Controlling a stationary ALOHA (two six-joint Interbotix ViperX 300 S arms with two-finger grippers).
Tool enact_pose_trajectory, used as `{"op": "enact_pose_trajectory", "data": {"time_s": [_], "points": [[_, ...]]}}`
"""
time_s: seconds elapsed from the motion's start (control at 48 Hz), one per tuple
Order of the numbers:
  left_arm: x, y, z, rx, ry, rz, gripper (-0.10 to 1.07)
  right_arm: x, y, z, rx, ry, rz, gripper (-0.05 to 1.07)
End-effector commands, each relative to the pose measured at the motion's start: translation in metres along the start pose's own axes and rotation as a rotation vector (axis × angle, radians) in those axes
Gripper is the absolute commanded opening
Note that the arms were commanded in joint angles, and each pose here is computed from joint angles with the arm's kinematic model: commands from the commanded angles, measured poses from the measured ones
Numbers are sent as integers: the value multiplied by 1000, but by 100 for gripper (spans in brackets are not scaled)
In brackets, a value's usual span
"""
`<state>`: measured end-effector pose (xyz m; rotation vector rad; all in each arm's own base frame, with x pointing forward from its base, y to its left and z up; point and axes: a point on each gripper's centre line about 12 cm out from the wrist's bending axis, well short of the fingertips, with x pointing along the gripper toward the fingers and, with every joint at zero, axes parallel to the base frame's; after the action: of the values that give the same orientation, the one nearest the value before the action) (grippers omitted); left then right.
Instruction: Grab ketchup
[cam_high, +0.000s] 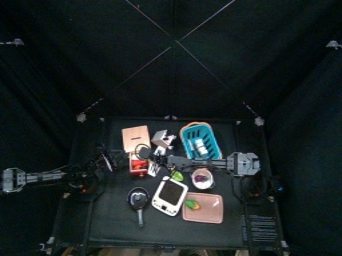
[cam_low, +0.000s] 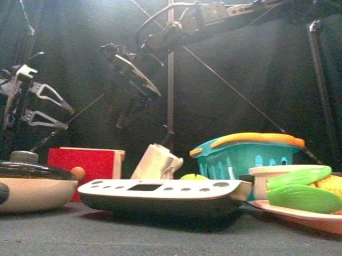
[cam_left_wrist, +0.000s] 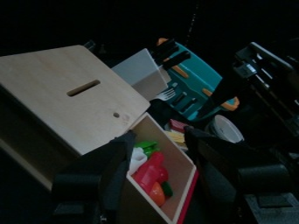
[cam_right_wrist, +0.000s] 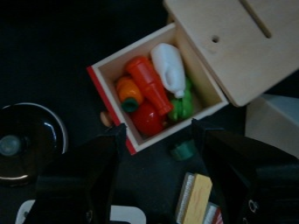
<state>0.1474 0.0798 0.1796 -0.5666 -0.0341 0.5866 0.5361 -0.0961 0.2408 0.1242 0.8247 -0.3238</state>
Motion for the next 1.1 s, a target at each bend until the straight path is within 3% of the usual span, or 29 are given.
{"op": "enact_pose_trajectory", "data": {"time_s": [0.0, 0.312, 0.604, 1.083], "points": [[2, -3, 5, 1, -15, -7, 86, -12, -11, 20, 19, -45, 36, 93], [2, -4, 3, 1, 0, -10, 86, 20, -17, 13, -60, -15, -10, 92], [2, -3, -1, 0, 30, -5, 86, 32, -17, 17, -98, -28, -35, 92], [1, -1, -3, -8, 39, 3, 86, 57, -12, 7, -122, 10, -45, 92]]}}
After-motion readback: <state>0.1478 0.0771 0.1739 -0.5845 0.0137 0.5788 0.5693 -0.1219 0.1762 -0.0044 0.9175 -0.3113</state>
